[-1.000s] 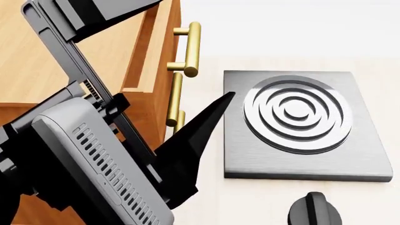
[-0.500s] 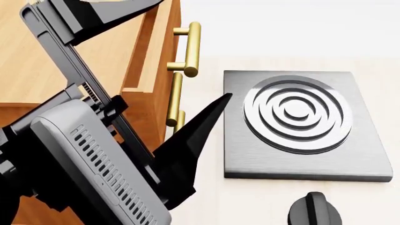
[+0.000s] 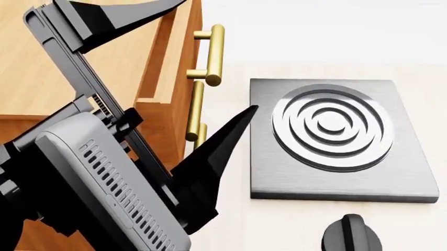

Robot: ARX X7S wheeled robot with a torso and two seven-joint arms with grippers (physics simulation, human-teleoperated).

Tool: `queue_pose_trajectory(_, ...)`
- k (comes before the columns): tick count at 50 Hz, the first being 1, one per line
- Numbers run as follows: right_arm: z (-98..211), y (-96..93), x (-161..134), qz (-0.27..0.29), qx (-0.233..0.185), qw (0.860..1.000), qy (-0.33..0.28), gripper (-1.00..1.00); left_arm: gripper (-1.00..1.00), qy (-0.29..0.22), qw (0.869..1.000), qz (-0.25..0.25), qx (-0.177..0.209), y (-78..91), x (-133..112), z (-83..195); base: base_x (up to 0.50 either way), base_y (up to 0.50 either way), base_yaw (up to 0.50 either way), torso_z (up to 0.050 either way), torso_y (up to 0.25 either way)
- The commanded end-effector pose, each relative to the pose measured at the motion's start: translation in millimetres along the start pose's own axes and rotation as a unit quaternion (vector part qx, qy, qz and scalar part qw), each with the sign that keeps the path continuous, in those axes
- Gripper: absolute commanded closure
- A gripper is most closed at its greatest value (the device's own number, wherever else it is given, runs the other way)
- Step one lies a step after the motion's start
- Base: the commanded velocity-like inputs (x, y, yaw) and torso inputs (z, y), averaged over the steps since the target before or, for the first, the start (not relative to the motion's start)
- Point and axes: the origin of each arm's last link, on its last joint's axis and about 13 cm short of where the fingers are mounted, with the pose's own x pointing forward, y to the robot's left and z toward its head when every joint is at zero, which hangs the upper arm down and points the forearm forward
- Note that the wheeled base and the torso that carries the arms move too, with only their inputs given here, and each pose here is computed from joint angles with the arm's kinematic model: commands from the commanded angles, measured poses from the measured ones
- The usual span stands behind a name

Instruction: Pick the akita bowl on the wooden cabinet and place it on the plate.

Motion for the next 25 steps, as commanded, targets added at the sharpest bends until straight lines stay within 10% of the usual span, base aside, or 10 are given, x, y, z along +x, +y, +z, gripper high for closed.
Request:
queue_pose_trajectory(1,1.7,-7.3,1.7,0.012,0.070,0.997,0.005,1.00,-1.00,0.002,1.000,0.001,-0.003,-0.2,-0.8,-1.4,0.00,0.00,0.00,0.000,0.000)
queue_pose_trajectory(25,-16.6,-26.9,17.2,0.014,0.162,0.985,0.057,1.00,-1.00,0.004,1.000,0.004,-0.008,-0.9,-1.4,-4.6,0.00,0.00,0.00,0.000,0.000)
